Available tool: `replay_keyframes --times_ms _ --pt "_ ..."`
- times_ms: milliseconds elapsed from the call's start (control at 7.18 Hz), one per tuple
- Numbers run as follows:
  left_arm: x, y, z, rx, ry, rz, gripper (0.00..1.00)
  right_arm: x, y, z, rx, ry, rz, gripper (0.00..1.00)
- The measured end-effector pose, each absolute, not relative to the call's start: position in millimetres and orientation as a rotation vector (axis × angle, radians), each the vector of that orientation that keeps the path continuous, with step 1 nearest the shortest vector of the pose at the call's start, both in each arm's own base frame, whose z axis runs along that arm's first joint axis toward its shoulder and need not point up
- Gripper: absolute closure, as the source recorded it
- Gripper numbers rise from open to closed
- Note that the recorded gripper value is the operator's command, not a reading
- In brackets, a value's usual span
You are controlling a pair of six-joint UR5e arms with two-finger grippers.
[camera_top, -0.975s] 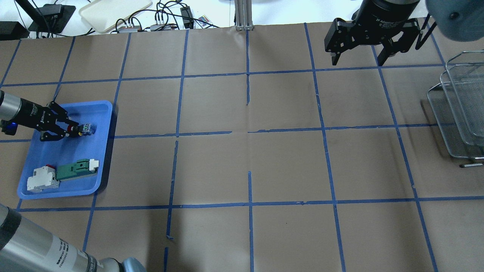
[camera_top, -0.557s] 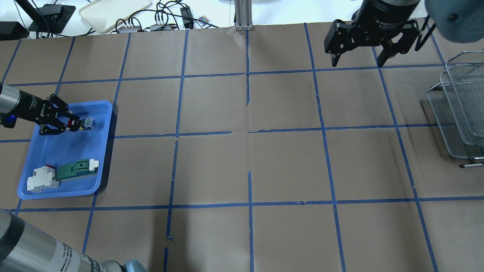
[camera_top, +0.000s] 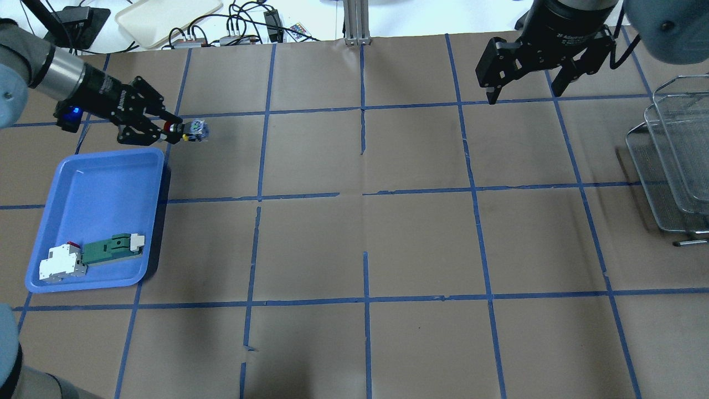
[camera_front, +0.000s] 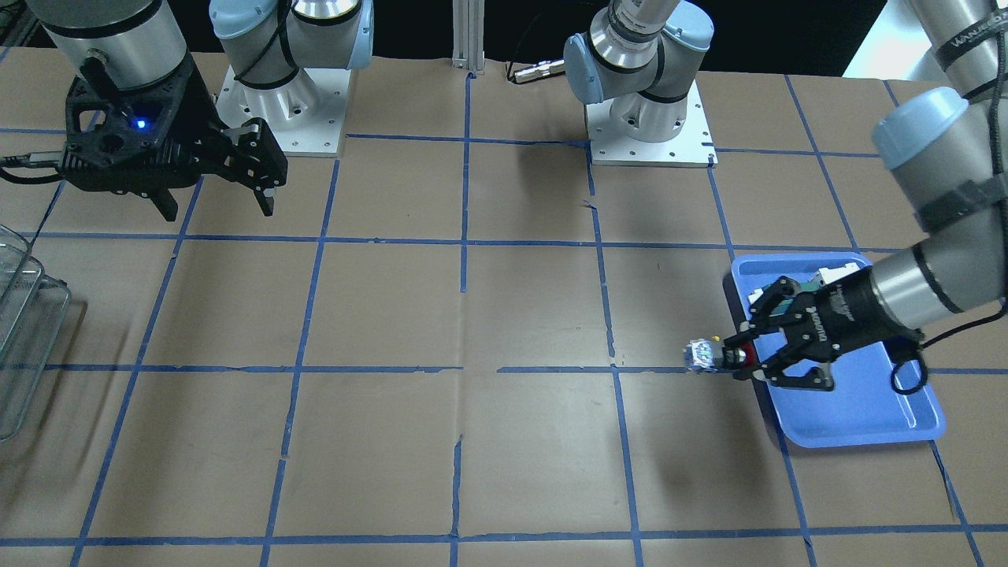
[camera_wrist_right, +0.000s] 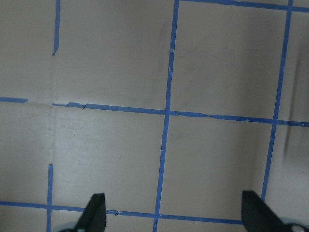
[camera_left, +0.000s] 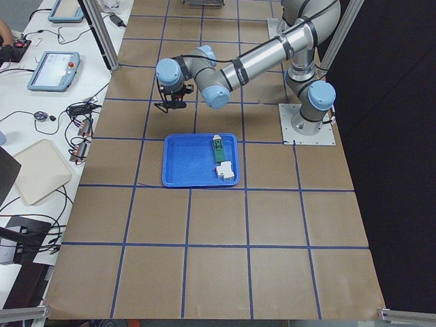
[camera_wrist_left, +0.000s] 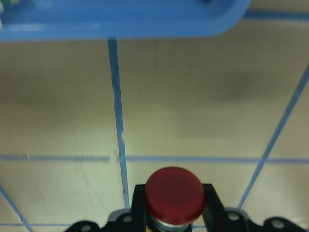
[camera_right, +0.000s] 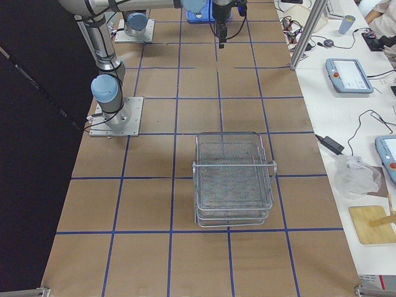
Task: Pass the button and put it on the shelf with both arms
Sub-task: 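Lift the red push button with the left gripper toward the table center, then lower the right gripper onto the button's red cap while the left gripper holds it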
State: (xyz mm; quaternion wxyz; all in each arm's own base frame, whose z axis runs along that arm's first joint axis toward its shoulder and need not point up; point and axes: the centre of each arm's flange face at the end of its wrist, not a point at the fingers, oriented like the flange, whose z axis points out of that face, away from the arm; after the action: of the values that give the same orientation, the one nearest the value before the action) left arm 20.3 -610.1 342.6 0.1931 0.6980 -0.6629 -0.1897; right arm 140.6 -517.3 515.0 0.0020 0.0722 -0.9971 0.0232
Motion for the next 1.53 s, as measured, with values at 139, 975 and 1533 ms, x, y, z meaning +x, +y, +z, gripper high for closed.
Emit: replay_keyframes --times_ms 139,975,1533 --pt "-41 -606 358 1.961 -1.864 -0.565 1.0 142 -517 516 0.383 -3.127 0.076 0.0" --pt "-254 -548 414 1.957 -1.848 -0.658 1.0 152 -495 529 1.53 -2.929 0.137 0.0" --pt "-311 -529 428 1.962 -1.794 -0.673 1.0 160 -518 502 2.271 -2.538 0.294 0.0"
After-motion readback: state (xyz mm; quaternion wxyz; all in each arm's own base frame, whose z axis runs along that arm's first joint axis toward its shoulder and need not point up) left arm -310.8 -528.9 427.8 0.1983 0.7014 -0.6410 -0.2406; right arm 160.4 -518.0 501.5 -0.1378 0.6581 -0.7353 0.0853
